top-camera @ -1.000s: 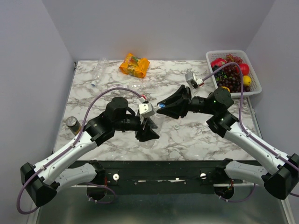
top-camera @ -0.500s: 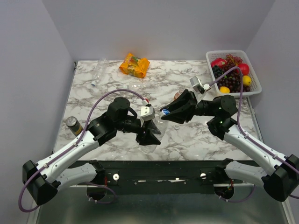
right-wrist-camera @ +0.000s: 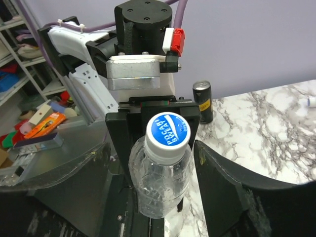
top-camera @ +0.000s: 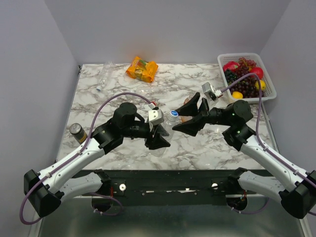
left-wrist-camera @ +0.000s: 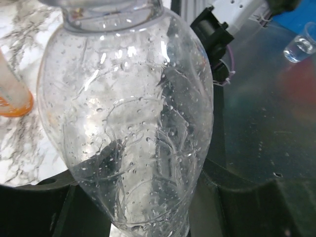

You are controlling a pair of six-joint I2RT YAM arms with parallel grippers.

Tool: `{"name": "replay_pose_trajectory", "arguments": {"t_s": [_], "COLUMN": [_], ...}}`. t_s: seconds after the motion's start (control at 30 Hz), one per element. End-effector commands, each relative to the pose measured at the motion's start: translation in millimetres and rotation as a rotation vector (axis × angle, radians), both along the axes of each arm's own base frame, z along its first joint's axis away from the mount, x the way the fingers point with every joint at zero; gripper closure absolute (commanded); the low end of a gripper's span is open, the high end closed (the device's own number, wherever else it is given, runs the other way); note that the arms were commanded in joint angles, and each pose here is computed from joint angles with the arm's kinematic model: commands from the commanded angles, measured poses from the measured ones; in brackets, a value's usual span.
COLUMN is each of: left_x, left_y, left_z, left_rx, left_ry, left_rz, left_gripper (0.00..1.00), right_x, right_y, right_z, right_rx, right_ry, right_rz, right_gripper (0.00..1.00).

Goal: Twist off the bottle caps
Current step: Unscrew the bottle cap from the plastic bottle.

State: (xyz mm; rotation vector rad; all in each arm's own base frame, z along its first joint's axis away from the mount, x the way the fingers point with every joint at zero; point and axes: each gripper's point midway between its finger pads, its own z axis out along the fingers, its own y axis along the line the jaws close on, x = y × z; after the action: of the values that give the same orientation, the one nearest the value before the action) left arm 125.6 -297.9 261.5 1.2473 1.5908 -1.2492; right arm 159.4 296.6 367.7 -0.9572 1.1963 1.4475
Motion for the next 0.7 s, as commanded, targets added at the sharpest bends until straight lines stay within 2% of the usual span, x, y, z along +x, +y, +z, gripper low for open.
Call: {"name": "replay_pose_trajectory", "arguments": {"t_s": [0.0, 0.07, 0.17, 0.27, 0.4, 0.67], "left_x": [29, 49, 77, 88, 93, 95], "left_y": [6, 13, 29, 38, 42, 39], "left_z": [13, 10, 1, -2, -6, -21], "left_rx": [0.0, 0.034, 0.102, 0.131, 0.159, 0.225], "left_ry": [-0.092, -0.114, -0.131, -0.141, -0.146, -0.15], "left_rz": [0.158, 0.285, 0.465, 0.547, 0.585, 0.601], "left_gripper": [0.6, 0.6, 0.6, 0.6, 0.6, 0.61], "right_x": [10, 26, 57, 68, 70, 74], "right_y": [-9, -13, -24, -26, -20, -3], "right_z": [-2, 4, 2, -7, -6, -9], "right_rx": [-0.022, -0.016, -0.047, -0.058, -0.016, -0.025], "right_ry": [0.007, 0.022, 0.137, 0.242, 0.298, 0.318], "right_rz": [-0.113, -0.215, -0.408, -0.471, -0.473, -0.499], "right_gripper": [0.24, 0.24, 0.25, 0.29, 0.32, 0.31]}}
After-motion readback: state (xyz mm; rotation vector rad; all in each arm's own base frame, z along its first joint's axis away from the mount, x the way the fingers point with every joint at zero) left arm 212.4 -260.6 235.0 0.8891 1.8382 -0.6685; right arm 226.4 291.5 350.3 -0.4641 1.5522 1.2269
